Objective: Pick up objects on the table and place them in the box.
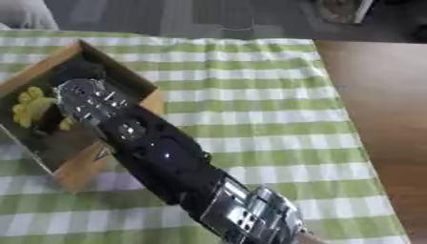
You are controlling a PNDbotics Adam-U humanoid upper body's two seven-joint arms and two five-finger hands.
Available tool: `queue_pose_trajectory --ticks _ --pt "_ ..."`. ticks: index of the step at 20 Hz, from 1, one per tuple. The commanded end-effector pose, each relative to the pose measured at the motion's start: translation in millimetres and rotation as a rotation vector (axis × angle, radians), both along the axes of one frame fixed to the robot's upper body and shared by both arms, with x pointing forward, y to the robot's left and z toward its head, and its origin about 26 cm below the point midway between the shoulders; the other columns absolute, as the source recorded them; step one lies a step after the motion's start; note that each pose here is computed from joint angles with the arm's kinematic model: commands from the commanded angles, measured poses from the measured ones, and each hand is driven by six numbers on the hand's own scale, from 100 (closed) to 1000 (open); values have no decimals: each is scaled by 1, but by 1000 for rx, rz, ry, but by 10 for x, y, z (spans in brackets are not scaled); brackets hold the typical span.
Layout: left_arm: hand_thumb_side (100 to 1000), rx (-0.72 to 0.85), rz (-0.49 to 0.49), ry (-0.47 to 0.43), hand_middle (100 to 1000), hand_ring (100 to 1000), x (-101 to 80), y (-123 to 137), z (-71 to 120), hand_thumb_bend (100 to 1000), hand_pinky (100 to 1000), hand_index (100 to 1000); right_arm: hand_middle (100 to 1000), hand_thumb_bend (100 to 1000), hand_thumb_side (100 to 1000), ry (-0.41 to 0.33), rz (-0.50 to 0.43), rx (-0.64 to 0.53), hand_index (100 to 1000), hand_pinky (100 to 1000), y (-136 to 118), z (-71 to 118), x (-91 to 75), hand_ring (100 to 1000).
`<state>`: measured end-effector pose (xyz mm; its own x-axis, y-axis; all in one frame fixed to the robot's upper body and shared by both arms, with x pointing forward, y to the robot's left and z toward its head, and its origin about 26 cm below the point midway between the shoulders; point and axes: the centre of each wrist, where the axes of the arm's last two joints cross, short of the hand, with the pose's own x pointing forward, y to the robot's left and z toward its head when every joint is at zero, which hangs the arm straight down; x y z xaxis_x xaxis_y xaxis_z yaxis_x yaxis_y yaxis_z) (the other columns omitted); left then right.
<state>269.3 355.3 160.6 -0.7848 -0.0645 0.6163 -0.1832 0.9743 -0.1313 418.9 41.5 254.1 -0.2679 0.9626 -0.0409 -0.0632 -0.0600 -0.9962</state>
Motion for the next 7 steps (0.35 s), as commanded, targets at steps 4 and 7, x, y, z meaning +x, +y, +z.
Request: queue_pose_trajectory --ticks 4,7 --pt "899 16 9 -20 604 643 -37 31 70 100 711 713 836 676 629 -77 37 66 994 902 -61 419 -140 1000" --pt "899 17 20 -15 604 643 -50 51 67 100 712 714 789 425 784 -166 61 116 973 888 -225 729 -272 962"
